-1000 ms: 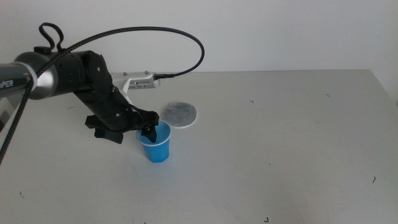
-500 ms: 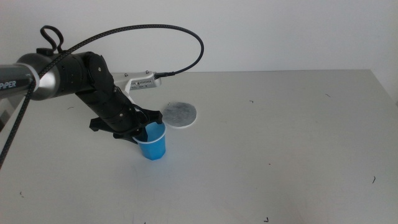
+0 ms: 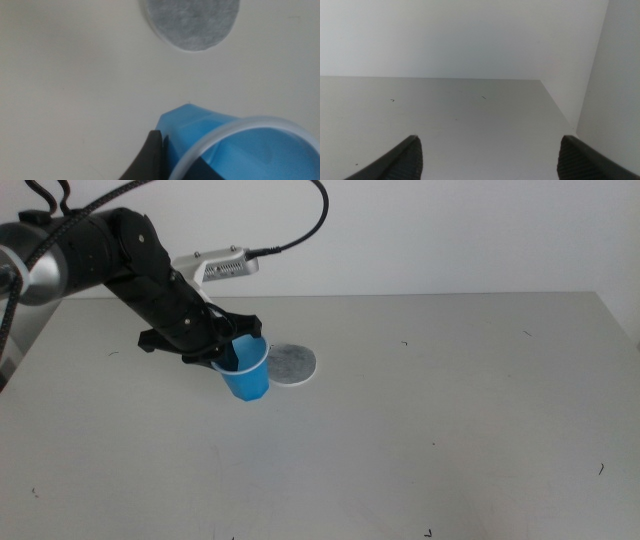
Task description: Place an empty cup on a cup mat.
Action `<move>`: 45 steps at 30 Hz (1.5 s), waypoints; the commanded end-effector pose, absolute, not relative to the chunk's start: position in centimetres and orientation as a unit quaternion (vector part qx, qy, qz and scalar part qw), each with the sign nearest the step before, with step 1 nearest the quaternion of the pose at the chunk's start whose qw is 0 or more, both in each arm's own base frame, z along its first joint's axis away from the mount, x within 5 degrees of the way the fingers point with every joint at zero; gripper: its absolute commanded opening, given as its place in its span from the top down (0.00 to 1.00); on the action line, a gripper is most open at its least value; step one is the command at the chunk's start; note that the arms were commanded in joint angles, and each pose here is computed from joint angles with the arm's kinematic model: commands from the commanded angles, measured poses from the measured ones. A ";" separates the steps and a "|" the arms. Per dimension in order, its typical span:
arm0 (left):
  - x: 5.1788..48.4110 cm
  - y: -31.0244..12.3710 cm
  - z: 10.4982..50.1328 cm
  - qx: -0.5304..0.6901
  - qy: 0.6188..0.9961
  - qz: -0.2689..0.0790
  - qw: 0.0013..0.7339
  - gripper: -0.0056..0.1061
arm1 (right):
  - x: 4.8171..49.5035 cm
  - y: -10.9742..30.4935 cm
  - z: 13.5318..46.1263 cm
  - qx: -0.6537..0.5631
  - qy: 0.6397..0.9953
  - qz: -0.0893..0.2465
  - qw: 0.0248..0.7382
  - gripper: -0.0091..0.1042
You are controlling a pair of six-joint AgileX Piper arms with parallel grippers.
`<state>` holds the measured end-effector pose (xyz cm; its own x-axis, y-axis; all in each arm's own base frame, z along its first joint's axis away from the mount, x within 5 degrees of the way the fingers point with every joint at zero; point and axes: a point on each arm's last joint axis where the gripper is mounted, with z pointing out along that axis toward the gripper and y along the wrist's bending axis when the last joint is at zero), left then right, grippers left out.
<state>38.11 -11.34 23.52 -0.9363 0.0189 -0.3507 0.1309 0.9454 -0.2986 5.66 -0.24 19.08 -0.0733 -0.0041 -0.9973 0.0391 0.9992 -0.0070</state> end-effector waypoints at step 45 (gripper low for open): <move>48.3 -15.8 24.0 0.033 0.953 -0.185 0.237 0.95 | 5.4 -0.2 20.2 0.004 0.694 -0.023 0.719 0.09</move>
<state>48.37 -15.59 19.25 -0.9384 0.0032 -0.3456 0.1152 0.9457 -0.3040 5.66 -0.24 19.08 -0.0733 -0.0041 -0.9973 0.0391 0.9992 -0.0070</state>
